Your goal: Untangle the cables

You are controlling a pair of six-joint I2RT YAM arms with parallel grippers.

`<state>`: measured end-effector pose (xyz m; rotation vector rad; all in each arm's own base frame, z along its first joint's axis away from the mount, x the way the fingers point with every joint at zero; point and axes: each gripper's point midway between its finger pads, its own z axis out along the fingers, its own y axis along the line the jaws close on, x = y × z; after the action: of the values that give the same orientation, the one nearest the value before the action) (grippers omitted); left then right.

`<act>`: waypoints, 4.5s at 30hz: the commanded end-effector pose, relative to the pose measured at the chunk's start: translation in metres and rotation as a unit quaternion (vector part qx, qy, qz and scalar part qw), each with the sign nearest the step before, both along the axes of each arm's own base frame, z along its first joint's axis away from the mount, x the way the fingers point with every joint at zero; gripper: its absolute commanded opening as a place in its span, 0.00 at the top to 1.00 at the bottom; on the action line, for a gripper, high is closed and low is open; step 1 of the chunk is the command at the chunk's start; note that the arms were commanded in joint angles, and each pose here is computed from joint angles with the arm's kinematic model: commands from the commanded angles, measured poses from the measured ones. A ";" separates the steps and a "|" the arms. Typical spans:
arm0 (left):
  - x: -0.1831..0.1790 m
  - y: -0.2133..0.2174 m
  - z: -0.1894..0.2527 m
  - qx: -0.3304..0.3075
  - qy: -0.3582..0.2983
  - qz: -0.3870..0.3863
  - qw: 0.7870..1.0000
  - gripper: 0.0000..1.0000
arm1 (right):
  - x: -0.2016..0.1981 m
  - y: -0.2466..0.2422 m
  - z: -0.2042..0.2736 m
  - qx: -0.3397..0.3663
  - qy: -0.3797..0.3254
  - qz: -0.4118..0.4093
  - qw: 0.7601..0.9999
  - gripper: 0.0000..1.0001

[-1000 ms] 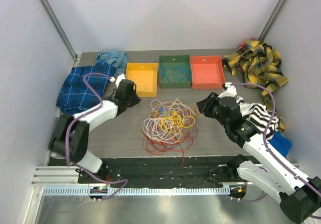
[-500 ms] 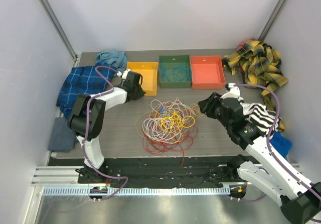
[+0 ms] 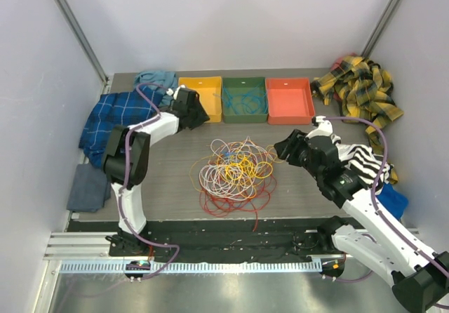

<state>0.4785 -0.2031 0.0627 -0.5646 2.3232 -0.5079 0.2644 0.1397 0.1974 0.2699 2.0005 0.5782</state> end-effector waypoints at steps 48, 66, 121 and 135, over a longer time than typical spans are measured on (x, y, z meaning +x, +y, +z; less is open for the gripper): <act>-0.258 0.094 0.110 0.060 -0.106 -0.021 0.992 0.00 | 0.063 0.156 -0.075 -0.123 0.063 0.071 0.988 0.51; -0.259 0.084 0.110 0.032 -0.109 -0.033 0.993 0.00 | 0.083 0.111 0.245 -0.074 -0.206 -0.009 0.976 0.99; -0.216 -0.195 0.220 -0.073 -0.527 -0.341 0.775 0.00 | -0.072 -0.032 0.463 0.130 -0.372 -0.009 0.919 0.99; -0.227 -0.119 0.208 -0.033 -0.440 -0.255 0.861 0.00 | -0.033 -0.033 0.362 0.037 -0.299 -0.081 0.950 0.99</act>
<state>0.2558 -0.3634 0.2579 0.4038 1.4830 -0.9352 0.2205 0.1170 0.5703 0.1895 1.3739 0.6251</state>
